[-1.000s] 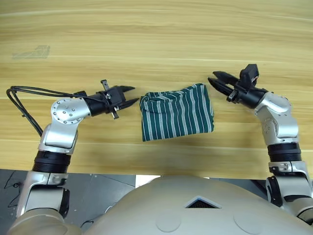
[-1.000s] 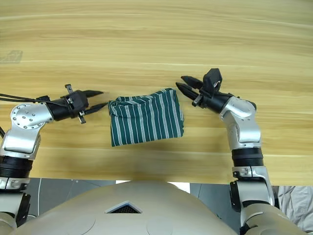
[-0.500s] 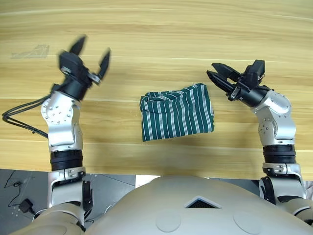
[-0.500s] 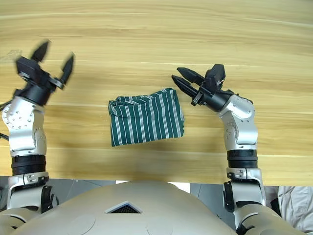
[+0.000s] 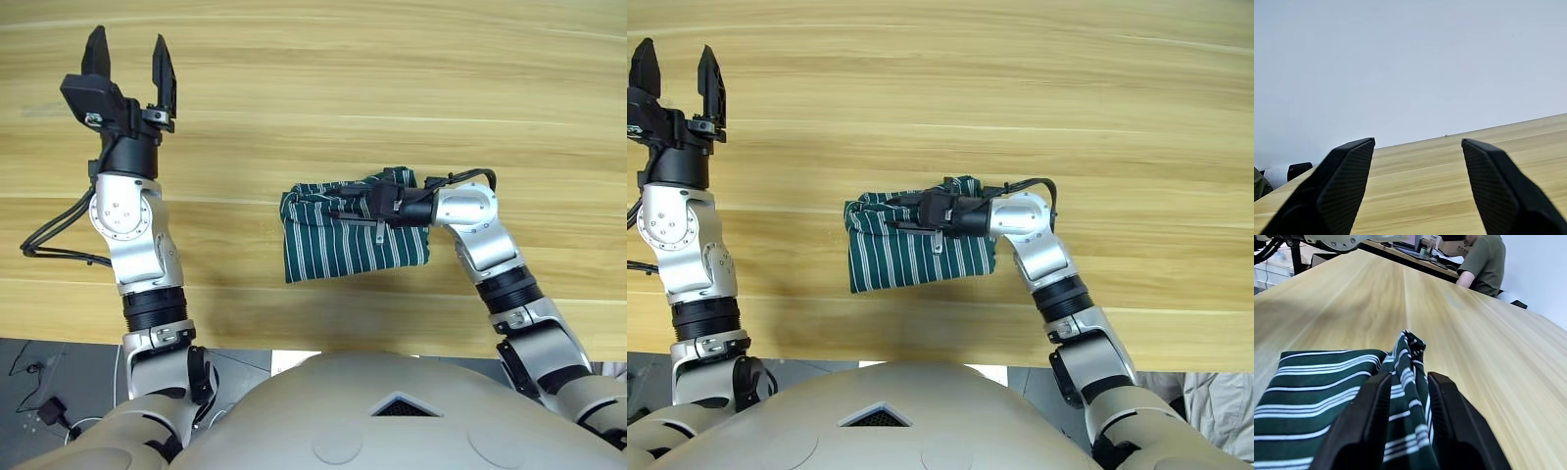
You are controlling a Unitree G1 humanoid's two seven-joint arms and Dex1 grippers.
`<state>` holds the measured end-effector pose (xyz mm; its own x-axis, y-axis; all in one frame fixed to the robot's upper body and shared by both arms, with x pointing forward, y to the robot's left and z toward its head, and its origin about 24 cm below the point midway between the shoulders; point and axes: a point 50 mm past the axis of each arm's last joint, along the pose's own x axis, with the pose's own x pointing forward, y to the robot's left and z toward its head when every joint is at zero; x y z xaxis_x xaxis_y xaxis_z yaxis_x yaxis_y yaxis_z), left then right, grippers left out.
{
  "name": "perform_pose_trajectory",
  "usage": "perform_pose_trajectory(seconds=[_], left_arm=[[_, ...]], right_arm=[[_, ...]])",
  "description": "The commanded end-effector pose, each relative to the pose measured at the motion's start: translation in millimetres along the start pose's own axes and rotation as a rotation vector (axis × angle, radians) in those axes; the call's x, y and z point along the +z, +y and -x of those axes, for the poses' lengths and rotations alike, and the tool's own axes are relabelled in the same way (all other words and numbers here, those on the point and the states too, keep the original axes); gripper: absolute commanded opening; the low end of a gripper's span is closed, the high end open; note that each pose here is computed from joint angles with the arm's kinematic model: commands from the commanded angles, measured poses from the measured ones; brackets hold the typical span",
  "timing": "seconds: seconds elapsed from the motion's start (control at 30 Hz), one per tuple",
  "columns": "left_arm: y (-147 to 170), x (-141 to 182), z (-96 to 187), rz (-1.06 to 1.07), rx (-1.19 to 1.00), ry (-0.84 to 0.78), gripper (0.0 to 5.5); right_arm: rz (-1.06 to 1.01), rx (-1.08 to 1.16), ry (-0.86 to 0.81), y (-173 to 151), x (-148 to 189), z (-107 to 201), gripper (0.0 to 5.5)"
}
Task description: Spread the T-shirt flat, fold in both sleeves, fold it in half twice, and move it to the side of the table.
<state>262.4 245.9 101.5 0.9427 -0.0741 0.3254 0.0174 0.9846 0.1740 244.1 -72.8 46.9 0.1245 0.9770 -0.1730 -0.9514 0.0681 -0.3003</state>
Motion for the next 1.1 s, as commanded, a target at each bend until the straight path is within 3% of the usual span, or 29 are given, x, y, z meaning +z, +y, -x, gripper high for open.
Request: perform_pose_trajectory(seconds=[0.03, 0.4, 0.67, 1.1], left_arm=[[-2, -9, 3, 0.000, -0.004, 0.041, 3.29], [-5, -16, 5, -0.015, -0.013, 0.062, 3.29], [-10, -26, 7, -0.026, -0.032, 0.090, 3.33], [-31, -33, 8, 0.041, -0.104, 0.109, 3.33]], right_arm=[[0.029, 0.027, 0.016, -3, -2, -9, 1.35], [0.034, 0.029, 0.046, -5, -13, -16, 1.35], [0.043, 0.023, 0.023, -7, -10, -18, 0.02], [0.057, -0.077, 0.060, -26, -15, -21, 0.02]])
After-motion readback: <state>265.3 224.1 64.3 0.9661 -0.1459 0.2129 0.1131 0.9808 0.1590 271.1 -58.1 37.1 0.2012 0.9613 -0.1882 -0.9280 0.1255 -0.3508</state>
